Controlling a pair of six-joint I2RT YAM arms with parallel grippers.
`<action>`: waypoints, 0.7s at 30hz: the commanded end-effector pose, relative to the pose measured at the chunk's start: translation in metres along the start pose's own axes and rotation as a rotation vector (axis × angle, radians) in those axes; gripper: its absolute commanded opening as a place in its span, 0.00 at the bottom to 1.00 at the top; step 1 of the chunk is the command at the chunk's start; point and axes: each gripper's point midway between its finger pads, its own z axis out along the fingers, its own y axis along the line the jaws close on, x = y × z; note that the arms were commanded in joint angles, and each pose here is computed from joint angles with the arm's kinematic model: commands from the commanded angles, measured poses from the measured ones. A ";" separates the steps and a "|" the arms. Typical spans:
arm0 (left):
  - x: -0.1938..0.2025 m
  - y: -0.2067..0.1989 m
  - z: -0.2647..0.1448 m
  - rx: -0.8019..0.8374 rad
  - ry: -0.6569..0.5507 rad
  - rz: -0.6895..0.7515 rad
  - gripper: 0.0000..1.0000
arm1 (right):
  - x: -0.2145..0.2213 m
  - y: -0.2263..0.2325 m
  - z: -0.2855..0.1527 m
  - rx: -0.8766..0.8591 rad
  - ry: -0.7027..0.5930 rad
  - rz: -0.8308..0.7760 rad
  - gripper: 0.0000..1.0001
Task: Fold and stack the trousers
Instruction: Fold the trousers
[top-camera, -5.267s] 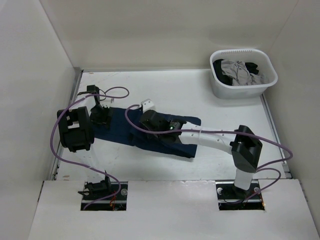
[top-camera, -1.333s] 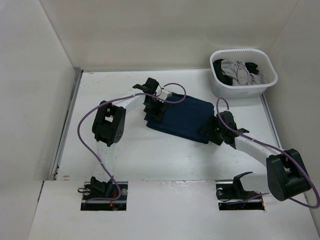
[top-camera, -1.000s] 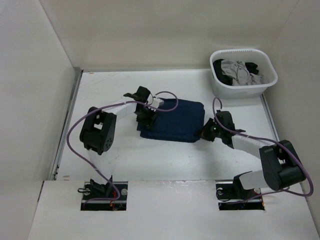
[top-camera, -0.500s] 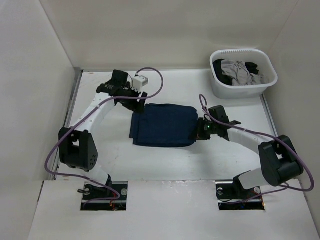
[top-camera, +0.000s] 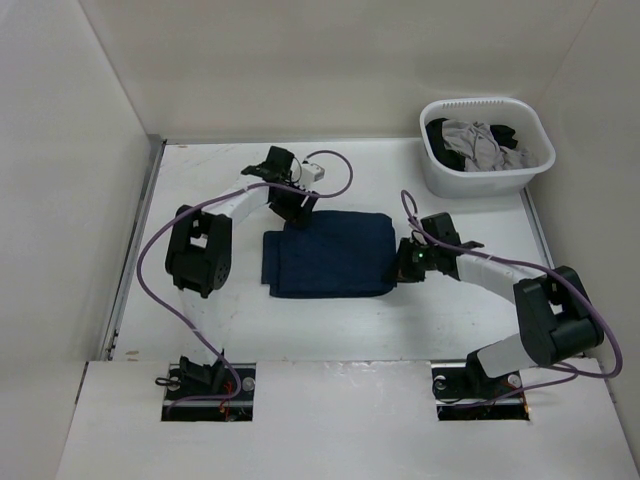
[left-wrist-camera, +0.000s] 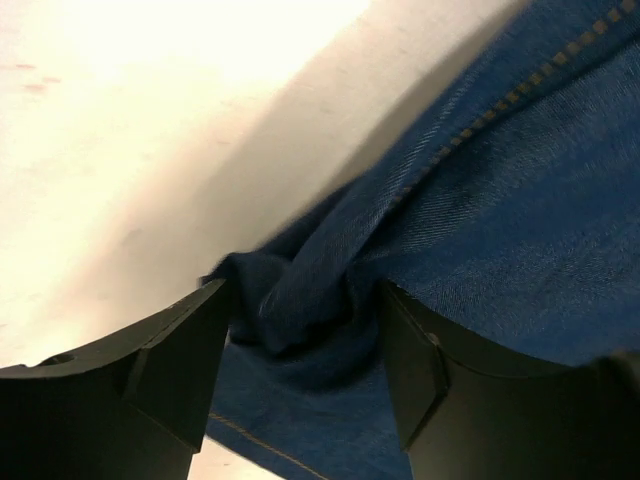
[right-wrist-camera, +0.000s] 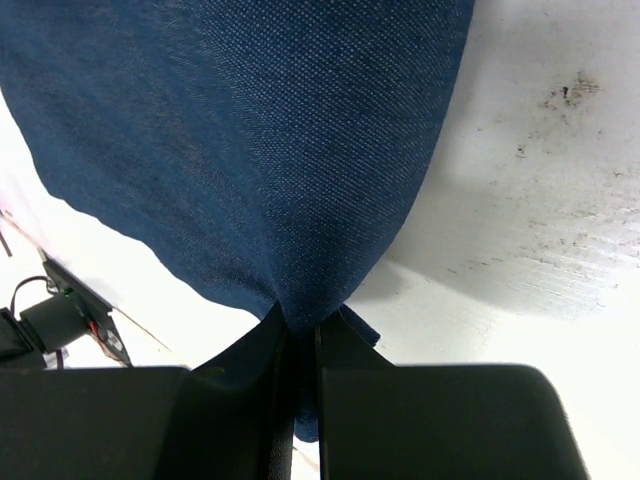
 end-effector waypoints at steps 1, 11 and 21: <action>-0.031 0.041 -0.022 -0.170 -0.107 -0.012 0.57 | 0.002 0.000 -0.002 -0.009 -0.006 -0.009 0.05; 0.006 0.067 0.006 -0.298 0.006 -0.014 0.55 | 0.002 -0.003 0.007 -0.009 0.005 0.025 0.17; -0.043 0.043 -0.065 -0.334 -0.159 0.101 0.60 | -0.082 0.045 -0.053 0.020 -0.359 -0.072 1.00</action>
